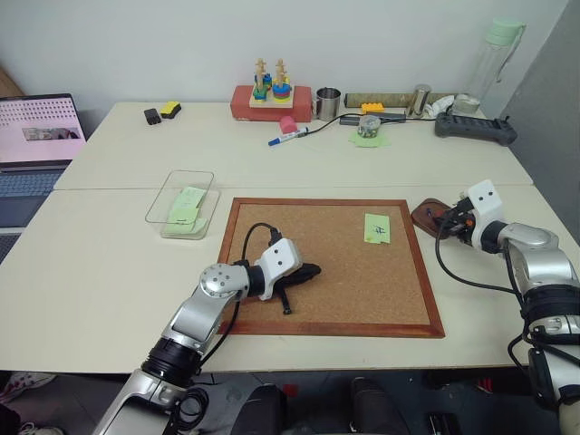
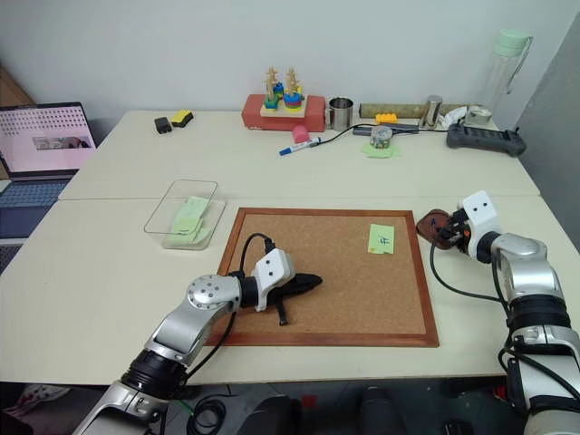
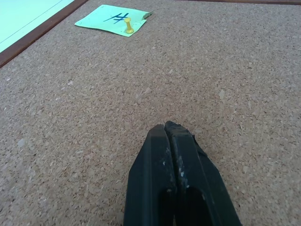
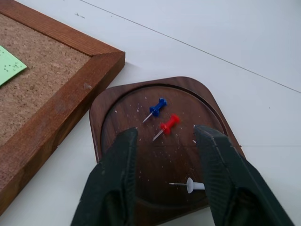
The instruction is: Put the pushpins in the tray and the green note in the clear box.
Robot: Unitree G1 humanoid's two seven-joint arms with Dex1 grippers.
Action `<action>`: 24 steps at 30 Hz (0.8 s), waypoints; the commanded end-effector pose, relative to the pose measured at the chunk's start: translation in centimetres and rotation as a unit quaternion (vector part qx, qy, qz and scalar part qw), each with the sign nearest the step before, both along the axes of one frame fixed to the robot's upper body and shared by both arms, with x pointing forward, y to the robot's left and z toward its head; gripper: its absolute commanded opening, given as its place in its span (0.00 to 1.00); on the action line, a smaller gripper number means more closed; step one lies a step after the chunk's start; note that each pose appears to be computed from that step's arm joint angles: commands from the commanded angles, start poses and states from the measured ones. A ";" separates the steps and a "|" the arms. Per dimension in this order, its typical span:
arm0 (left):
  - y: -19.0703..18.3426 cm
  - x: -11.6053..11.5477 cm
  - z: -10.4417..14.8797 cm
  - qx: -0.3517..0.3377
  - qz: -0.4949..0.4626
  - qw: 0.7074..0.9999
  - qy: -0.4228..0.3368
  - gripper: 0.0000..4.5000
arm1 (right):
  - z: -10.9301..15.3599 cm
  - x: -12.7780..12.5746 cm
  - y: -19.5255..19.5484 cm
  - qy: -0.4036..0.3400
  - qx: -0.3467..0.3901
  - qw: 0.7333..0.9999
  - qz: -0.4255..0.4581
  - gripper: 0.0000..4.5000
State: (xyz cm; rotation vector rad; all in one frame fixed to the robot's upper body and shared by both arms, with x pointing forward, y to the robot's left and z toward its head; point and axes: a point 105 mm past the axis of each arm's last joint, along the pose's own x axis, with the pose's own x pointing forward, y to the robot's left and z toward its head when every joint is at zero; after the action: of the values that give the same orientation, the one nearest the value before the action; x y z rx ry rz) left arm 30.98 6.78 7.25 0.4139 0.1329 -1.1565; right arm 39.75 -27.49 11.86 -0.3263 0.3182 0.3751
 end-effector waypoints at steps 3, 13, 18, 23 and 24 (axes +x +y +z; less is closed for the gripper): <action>0.8 -0.6 -2.7 0.036 0.009 0.998 0.041 0.00 | 4.1 -0.2 0.7 -0.059 -0.007 0.997 0.046 0.70; 1.0 -0.4 -2.5 0.035 0.010 0.999 0.039 0.00 | 3.5 -5.0 9.1 -0.045 -0.021 0.961 0.271 0.76; 0.8 -0.4 -2.3 0.029 0.010 0.999 0.040 0.00 | 2.0 -5.0 11.8 -0.032 -0.003 0.954 0.298 0.76; 0.6 -0.7 -2.3 0.027 0.006 0.999 0.042 0.00 | 1.2 -4.2 12.9 -0.026 0.015 0.954 0.298 0.76; 0.6 -0.7 -2.4 0.027 0.006 0.999 0.042 0.00 | 1.0 -4.0 12.9 -0.024 0.018 0.954 0.298 0.76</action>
State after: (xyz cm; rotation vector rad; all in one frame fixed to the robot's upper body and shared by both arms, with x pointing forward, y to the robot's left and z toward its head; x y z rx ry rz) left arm 31.05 6.82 7.30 0.4126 0.1315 -1.1544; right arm 35.20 -14.72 11.98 -0.3707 0.1964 0.9706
